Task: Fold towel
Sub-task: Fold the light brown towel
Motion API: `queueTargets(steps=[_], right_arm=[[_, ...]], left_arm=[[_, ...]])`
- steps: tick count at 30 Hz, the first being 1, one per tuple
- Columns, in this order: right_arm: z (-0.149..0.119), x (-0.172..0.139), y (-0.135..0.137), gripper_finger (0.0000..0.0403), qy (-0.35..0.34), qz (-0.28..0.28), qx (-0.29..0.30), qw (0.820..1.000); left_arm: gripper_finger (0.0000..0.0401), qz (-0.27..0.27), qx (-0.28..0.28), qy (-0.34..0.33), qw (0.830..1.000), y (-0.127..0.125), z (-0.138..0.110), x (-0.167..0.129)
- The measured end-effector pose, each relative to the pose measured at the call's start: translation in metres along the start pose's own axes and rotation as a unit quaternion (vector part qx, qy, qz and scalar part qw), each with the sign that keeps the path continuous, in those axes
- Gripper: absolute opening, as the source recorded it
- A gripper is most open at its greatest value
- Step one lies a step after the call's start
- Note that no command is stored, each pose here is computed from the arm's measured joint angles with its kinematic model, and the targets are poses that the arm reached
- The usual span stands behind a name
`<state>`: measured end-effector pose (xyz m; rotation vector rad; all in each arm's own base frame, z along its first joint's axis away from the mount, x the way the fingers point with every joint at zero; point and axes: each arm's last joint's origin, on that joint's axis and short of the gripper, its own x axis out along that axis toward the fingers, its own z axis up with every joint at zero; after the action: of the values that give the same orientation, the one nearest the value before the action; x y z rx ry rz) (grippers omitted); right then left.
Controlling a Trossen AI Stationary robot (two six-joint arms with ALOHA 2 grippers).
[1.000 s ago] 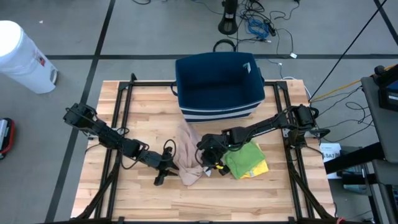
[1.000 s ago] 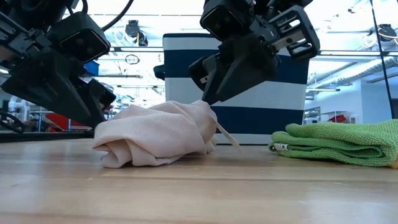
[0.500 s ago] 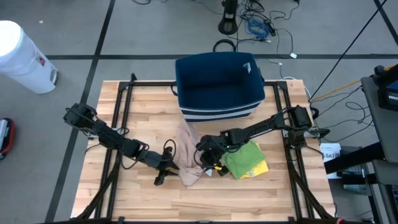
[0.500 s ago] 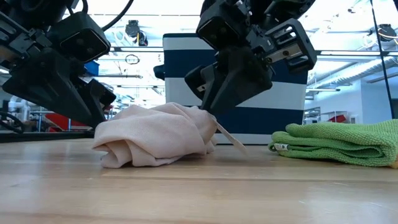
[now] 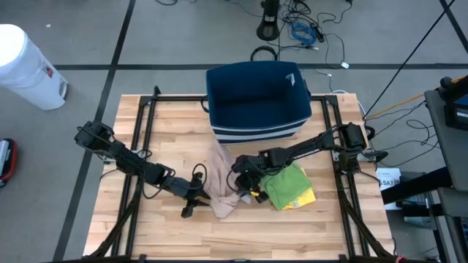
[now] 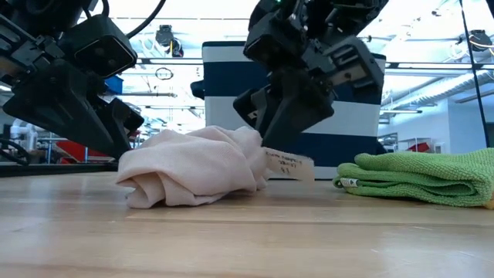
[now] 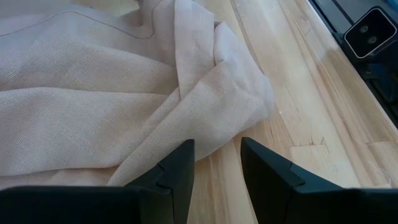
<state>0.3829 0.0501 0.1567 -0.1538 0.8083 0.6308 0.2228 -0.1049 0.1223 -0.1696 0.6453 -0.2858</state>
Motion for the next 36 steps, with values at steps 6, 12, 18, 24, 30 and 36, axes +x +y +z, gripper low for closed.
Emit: queueTargets(steps=[6, 12, 18, 24, 30, 36], right_arm=[[0.0029, -0.0003, 0.0012, 0.0075, -0.018, 0.020, -0.005, 1.000], [0.0050, 0.0000, 0.0015, 0.0075, -0.026, 0.017, -0.008, 0.999], [0.0091, 0.0015, 0.0039, 0.0072, -0.039, 0.013, -0.020, 0.999], [0.0089, 0.0014, 0.0037, 0.0036, -0.039, 0.011, -0.025, 0.999], [0.0089, 0.0014, 0.0037, 0.0002, -0.039, 0.011, -0.035, 0.999], [0.0089, 0.0014, 0.0038, 0.0001, -0.038, 0.011, -0.046, 0.998]], left_arm=[[0.0136, 0.000, 0.000, 0.000, 1.000, 0.0000, 0.0000, 0.0000], [0.0136, 0.001, 0.000, 0.000, 1.000, 0.0001, 0.0000, 0.0000], [0.0136, 0.009, 0.000, -0.003, 1.000, 0.0005, 0.0002, 0.0000], [0.0136, 0.010, 0.000, -0.003, 1.000, 0.0005, 0.0002, 0.0000], [0.0136, 0.010, 0.000, -0.003, 1.000, 0.0006, 0.0002, 0.0000], [0.0136, 0.010, 0.000, -0.004, 1.000, 0.0005, 0.0003, 0.0000]])
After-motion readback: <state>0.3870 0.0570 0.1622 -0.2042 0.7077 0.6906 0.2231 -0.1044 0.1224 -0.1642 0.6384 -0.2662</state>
